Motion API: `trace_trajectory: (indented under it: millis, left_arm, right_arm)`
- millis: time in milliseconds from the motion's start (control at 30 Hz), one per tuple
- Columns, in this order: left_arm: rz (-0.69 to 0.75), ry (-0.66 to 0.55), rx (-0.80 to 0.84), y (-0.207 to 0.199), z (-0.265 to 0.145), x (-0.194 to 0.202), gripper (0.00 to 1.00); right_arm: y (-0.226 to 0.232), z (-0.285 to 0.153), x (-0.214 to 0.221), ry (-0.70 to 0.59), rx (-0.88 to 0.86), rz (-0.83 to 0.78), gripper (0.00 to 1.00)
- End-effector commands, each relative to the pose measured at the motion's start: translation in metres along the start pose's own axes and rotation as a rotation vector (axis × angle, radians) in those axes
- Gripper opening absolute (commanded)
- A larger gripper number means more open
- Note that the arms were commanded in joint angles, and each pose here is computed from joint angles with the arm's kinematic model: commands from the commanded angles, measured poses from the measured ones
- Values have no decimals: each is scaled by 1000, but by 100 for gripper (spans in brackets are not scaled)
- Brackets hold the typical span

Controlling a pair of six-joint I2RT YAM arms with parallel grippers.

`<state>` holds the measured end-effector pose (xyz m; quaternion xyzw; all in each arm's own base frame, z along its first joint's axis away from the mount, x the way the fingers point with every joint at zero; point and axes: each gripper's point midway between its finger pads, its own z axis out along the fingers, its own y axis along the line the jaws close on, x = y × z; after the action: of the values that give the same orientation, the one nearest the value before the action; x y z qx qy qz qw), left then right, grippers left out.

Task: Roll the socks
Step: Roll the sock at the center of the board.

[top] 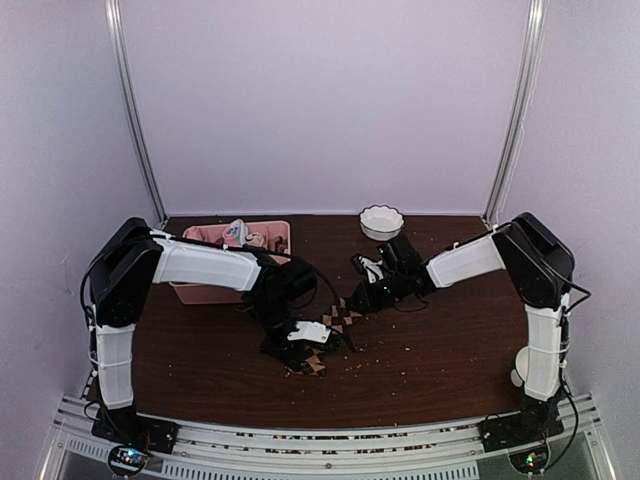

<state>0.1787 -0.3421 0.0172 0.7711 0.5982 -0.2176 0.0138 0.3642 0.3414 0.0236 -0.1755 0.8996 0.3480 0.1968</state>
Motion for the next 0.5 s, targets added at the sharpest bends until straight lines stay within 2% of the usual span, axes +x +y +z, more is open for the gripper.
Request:
trace_trajectory:
  millis: [0, 133, 233, 467]
  left_arm:
    - [-16, 119, 139, -30, 24, 26, 0]
    - [-11, 105, 149, -29, 25, 18, 0]
    - [-39, 107, 173, -30, 27, 17, 0]
    - [-151, 92, 202, -29, 28, 21, 0]
  right_arm:
    - [-41, 7, 27, 98, 149, 18, 0]
    - [-18, 12, 31, 86, 90, -6, 1]
    - [-16, 5, 30, 28, 89, -12, 3]
    - [-39, -21, 37, -67, 211, -5, 1]
